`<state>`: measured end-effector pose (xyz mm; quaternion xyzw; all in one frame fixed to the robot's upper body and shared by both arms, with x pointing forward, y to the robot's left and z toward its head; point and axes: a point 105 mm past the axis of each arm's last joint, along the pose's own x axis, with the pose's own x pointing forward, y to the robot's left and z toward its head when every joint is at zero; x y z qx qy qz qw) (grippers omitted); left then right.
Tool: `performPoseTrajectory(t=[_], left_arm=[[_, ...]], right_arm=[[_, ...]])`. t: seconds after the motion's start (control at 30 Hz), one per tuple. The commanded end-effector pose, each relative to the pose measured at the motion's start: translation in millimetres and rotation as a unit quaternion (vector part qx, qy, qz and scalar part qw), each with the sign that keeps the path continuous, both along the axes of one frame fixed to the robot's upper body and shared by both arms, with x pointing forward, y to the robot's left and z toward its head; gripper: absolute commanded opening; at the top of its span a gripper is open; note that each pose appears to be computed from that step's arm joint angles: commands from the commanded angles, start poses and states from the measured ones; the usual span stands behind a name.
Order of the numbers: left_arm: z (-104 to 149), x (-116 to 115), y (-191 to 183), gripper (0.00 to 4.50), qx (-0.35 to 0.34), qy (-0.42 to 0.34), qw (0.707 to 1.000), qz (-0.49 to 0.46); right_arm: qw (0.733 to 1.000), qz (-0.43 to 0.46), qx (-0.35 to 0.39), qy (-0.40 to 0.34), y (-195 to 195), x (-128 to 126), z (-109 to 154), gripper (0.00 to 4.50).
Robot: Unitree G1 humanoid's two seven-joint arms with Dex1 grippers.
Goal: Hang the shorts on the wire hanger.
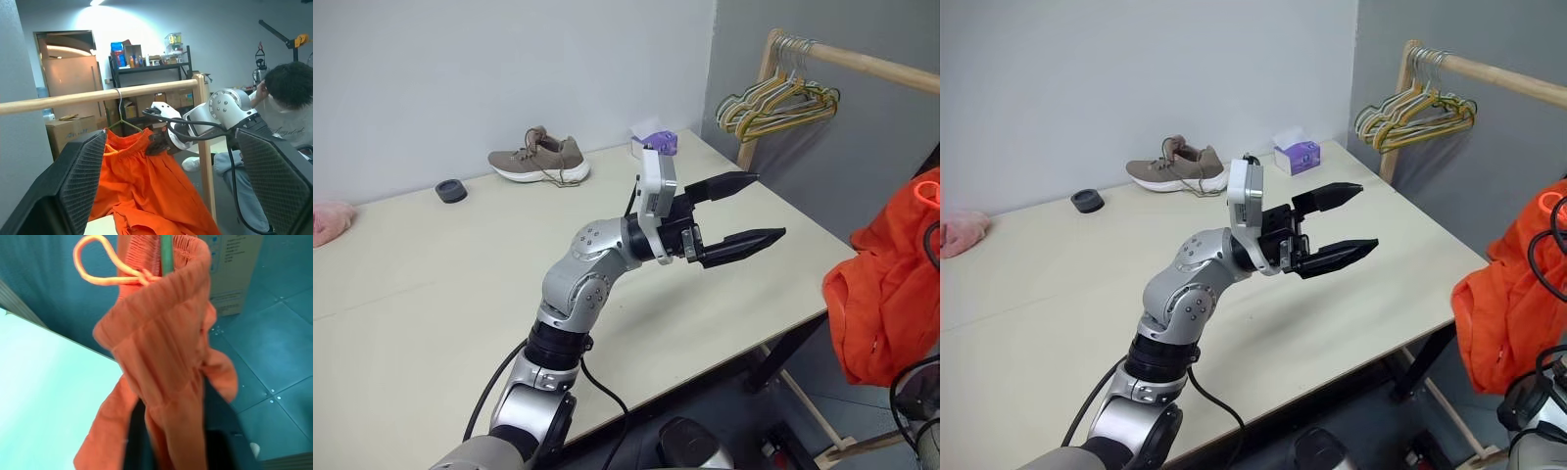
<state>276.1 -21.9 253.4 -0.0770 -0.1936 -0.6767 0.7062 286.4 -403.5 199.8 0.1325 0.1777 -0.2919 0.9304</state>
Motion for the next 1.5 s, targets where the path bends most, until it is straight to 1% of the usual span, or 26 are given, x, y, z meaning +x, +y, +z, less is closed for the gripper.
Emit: performPoseTrajectory(t=[0.03,0.2,0.27,0.3,0.33,0.47,0.53,0.57,0.6,0.7,0.77,0.87,0.93,1.0,1.03,1.07,1.1,1.13,1.17,1.2,1.27,1.3,1.33,1.37,1.43,1.5], left_arm=[[11,-3,3,4.5,-0.013,-0.018,1.0,-0.001],[8,-4,4,4.5,-0.006,-0.019,1.0,0.003],[7,-4,4,4.5,-0.003,-0.019,1.0,0.005],[6,-4,4,4.5,-0.001,-0.02,1.0,0.006],[6,-3,5,4.5,0.0,-0.02,1.0,0.006],[6,-3,6,4.5,0.002,-0.021,1.0,0.009],[5,-3,6,4.5,0.003,-0.021,1.0,0.01],[4,-3,7,4.5,0.004,-0.02,1.0,0.014],[4,-3,8,4.5,0.005,-0.02,1.0,0.017],[0,0,11,4.5,0.012,-0.018,0.999,0.032],[-5,5,16,4.5,0.022,-0.018,0.998,0.059],[-11,15,22,4.5,0.038,-0.021,0.994,0.101],[-20,28,34,4.5,0.064,-0.026,0.984,0.165],[-28,43,53,4.5,0.082,-0.02,0.966,0.244],[-35,56,71,4.5,0.094,-0.007,0.947,0.308],[-40,63,83,4.5,0.102,0.002,0.931,0.349],[-44,68,96,4.5,0.104,0.013,0.916,0.386],[-53,74,116,4.5,0.106,0.032,0.892,0.437],[-59,75,128,4.5,0.108,0.043,0.876,0.469],[-72,78,148,4.5,0.122,0.065,0.843,0.519],[-94,72,192,4.5,0.164,0.078,0.763,0.621],[-104,65,210,4.5,0.184,0.086,0.731,0.652],[-110,59,224,4.5,0.191,0.093,0.709,0.673],[-112,53,234,4.5,0.185,0.101,0.696,0.686],[-111,44,245,4.5,0.165,0.107,0.683,0.704],[-110,40,255,4.5,0.14,0.118,0.668,0.722]], right_arm=[[0.998,-0.003,-0.014,-0.053,3,-1,24,1.75],[0.989,-0.045,0.027,-0.14,5,1,52,3.47],[0.981,-0.076,0.008,-0.176,3,-1,75,4.21],[0.978,-0.088,-0.008,-0.19,3,-3,85,4.49],[0.975,-0.095,-0.018,-0.197,2,-3,91,4.49],[0.963,-0.084,-0.113,-0.231,12,1,123,4.49],[0.956,-0.075,-0.148,-0.242,18,3,132,4.49],[0.941,-0.066,-0.213,-0.253,24,2,147,4.49],[0.929,-0.056,-0.259,-0.259,31,3,156,4.49],[0.885,-0.007,-0.372,-0.28,58,8,174,4.49],[0.865,0.043,-0.405,-0.292,81,19,170,4.49],[0.83,0.106,-0.448,-0.317,111,27,167,4.49],[0.797,0.198,-0.463,-0.333,151,37,153,4.49],[0.781,0.308,-0.433,-0.327,191,49,121,4.49],[0.783,0.358,-0.397,-0.318,208,54,98,4.49],[0.784,0.387,-0.371,-0.313,219,56,84,4.49],[0.779,0.414,-0.35,-0.314,229,57,73,4.49],[0.777,0.431,-0.335,-0.314,239,59,60,4.49],[0.775,0.44,-0.328,-0.314,245,59,53,4.49],[0.776,0.448,-0.313,-0.316,253,62,44,4.49],[0.776,0.473,-0.279,-0.309,269,69,22,4.49],[0.778,0.485,-0.262,-0.302,275,71,10,4.49],[0.779,0.491,-0.255,-0.295,279,74,-1,4.49],[0.781,0.501,-0.238,-0.287,284,75,-12,4.49],[0.787,0.513,-0.211,-0.272,289,77,-30,4.49],[0.784,0.532,-0.189,-0.258,297,78,-45,4.49]])
